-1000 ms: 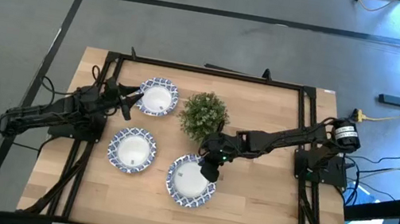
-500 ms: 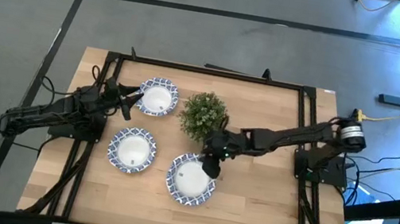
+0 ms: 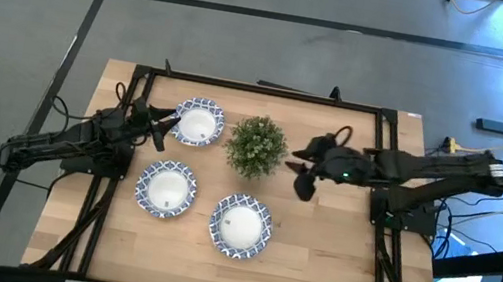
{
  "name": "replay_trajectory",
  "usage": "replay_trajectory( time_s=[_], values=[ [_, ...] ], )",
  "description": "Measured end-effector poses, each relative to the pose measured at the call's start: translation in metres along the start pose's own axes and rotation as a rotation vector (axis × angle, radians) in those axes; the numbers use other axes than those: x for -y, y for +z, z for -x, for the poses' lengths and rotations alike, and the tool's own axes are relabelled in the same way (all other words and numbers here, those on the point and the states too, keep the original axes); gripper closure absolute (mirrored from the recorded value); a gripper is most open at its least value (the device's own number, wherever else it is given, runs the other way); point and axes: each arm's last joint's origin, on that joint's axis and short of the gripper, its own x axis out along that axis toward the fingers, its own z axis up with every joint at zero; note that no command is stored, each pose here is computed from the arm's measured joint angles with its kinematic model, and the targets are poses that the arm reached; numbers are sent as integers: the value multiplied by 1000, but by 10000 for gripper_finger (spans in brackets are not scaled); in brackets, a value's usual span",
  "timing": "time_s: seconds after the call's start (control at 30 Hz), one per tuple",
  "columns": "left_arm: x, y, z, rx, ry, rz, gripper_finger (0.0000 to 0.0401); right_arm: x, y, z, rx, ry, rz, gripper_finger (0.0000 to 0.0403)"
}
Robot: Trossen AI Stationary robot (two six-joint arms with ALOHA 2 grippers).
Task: Nest bowls inside each other
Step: Stack the white bowl on top of the other white bowl
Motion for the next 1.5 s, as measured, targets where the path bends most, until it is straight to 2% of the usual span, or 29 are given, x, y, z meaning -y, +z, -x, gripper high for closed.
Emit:
replay_trajectory(
  time_s=[0.13,0.27,0.47,0.57,0.8,0.93,1.23,1.4,1.5],
  values=[
    [0,0,0,3,8,0,240,7,1,19,24,-31,2,233],
    [0,0,0,4,8,-32,240,17,-3,35,-10,-56,22,233],
    [0,0,0,1,8,-52,218,40,-13,62,-31,-242,60,233],
    [0,0,0,3,13,-43,204,50,-15,78,-12,-276,58,233],
    [-1,1,0,16,36,-23,204,73,-18,123,104,-245,61,233],
    [-1,1,0,16,36,-23,202,87,-32,138,153,-224,33,233],
    [-1,1,0,16,36,10,204,105,-78,130,228,-148,-45,233],
    [1,-1,0,-13,-34,27,204,108,-84,129,305,-117,-50,233],
    [2,-3,0,-109,-61,4,205,109,-84,131,324,-113,-57,233]
  ],
)
